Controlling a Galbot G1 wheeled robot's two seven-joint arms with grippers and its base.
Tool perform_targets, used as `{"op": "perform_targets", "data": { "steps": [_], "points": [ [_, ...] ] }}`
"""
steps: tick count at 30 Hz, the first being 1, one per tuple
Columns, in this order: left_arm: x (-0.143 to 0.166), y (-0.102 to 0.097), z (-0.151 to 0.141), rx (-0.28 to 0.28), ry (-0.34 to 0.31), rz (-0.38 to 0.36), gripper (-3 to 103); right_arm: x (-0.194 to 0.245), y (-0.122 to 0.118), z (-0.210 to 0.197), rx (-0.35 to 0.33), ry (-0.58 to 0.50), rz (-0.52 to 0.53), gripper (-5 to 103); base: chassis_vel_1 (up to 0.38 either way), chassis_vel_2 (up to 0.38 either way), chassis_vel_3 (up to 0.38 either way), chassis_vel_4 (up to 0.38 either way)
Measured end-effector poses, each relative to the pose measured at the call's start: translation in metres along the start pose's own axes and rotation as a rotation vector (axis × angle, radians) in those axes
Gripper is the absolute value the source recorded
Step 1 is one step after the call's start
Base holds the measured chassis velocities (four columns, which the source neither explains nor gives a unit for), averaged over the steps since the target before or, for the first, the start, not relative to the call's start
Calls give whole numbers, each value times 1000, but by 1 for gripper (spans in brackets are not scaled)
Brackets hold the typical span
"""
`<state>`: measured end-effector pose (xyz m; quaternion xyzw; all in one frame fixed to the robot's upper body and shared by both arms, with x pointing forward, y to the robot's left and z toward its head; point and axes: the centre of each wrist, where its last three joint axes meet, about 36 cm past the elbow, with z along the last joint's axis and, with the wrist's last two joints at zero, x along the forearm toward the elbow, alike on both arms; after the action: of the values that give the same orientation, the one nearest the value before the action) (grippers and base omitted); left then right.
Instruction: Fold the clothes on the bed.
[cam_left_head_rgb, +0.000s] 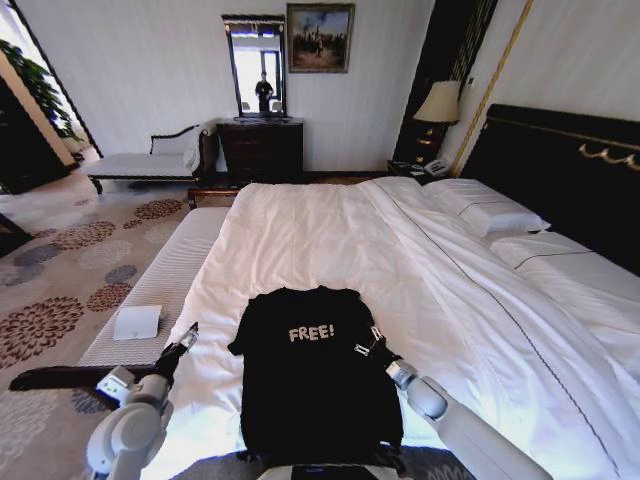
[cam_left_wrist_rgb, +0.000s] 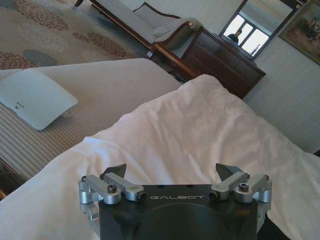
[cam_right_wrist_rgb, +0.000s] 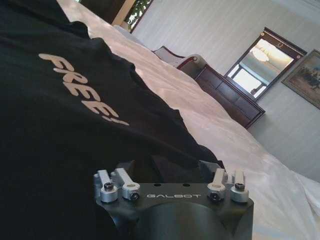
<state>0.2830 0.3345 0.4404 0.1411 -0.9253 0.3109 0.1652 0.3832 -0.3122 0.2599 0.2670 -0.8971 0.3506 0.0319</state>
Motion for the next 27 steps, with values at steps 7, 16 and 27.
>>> {"op": "perform_targets", "data": {
  "steps": [7, 16, 27],
  "points": [
    [0, -2, -2, 8, -1, 6, 100, -4, -6, 5, 19, 11, 8, 47, 0, 0, 0, 0],
    [-1, -2, -4, 3, 0, 8, 100, -5, -12, 7, 14, 17, 32, 15, 0, 0, 0, 0],
    [-1, -2, -7, -9, 0, 10, 100, -5, -19, 7, -38, 11, 65, 0, 0, 0, 0, 0]
  ]
}}
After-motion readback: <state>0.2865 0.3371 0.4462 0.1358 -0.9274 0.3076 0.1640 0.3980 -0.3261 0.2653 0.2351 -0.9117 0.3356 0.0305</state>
